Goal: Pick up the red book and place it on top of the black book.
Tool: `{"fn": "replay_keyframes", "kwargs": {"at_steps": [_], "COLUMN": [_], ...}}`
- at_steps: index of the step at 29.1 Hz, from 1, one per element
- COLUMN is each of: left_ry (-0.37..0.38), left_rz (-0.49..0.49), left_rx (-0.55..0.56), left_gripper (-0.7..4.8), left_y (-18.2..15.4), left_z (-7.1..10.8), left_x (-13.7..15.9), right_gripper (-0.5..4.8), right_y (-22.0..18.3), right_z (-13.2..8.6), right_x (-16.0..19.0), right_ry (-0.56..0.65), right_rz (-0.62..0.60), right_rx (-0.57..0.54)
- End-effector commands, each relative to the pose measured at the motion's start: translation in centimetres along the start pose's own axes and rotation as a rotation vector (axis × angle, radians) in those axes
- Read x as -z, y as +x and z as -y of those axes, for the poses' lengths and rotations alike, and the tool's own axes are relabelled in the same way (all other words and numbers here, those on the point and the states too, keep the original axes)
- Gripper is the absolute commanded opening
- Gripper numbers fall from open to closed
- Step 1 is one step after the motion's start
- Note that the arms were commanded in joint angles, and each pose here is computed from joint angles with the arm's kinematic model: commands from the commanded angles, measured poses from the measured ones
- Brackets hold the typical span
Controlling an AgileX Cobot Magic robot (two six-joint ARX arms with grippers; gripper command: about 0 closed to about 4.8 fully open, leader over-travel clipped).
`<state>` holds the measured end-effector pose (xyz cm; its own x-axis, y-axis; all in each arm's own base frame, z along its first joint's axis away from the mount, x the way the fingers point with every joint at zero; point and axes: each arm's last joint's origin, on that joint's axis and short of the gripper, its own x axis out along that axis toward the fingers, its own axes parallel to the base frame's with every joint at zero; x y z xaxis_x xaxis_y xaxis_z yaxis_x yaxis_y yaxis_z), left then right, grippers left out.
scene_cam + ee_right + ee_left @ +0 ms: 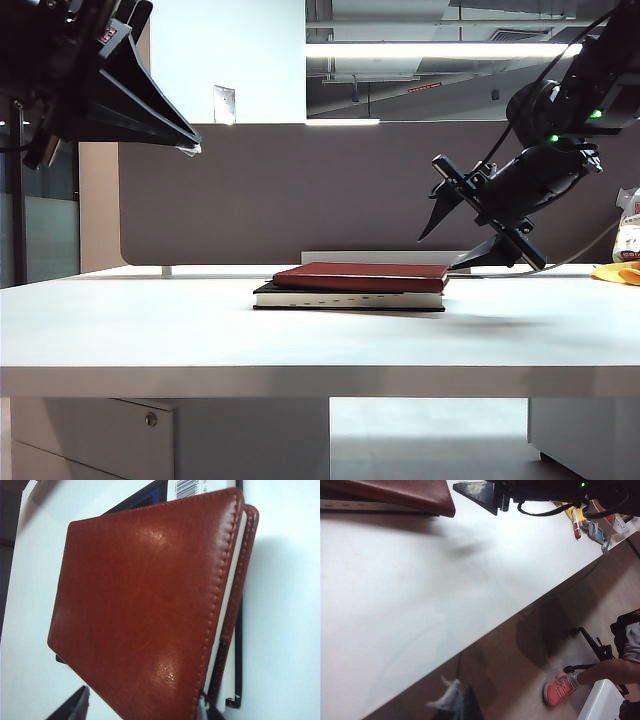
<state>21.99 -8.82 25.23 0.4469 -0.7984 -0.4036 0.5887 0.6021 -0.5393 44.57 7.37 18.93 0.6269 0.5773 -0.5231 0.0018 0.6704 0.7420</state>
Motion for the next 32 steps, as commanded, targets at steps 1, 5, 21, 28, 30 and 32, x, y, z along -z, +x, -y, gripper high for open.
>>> {"fn": "replay_keyframes", "kwargs": {"at_steps": [1,5,21,28,30,32], "left_ry": [0.011,0.011,0.01,0.01,0.01,0.011], "left_rz": [0.014,0.013,0.012,0.012,0.012,0.012], "left_rx": [0.012,0.012,0.012,0.011,0.011,0.011], "left_gripper": [-0.06,-0.06,-0.06,-0.06,-0.06,-0.06], "left_y": [-0.1,-0.1,-0.1,-0.1,-0.1,-0.1], "left_z": [0.2,0.2,0.2,0.2,0.2,0.2], "left_x": [-0.3,-0.3,-0.3,-0.3,-0.3,-0.3], "right_gripper": [2.74,2.35,-0.03,-0.03,-0.03,-0.03], "right_y": [-0.2,-0.2,-0.2,-0.7,-0.9,-1.1], "right_z": [-0.4,-0.3,0.2,0.5,0.4,0.1], "right_x": [-0.2,-0.2,0.2,1.1,1.1,1.1], "right_ry": [-0.037,-0.043,-0.031,-0.071,-0.077,-0.086], "right_rz": [0.026,0.044,0.003,-0.095,-0.097,-0.096], "right_rx": [0.009,0.031,0.082,0.146,0.145,0.136]}}
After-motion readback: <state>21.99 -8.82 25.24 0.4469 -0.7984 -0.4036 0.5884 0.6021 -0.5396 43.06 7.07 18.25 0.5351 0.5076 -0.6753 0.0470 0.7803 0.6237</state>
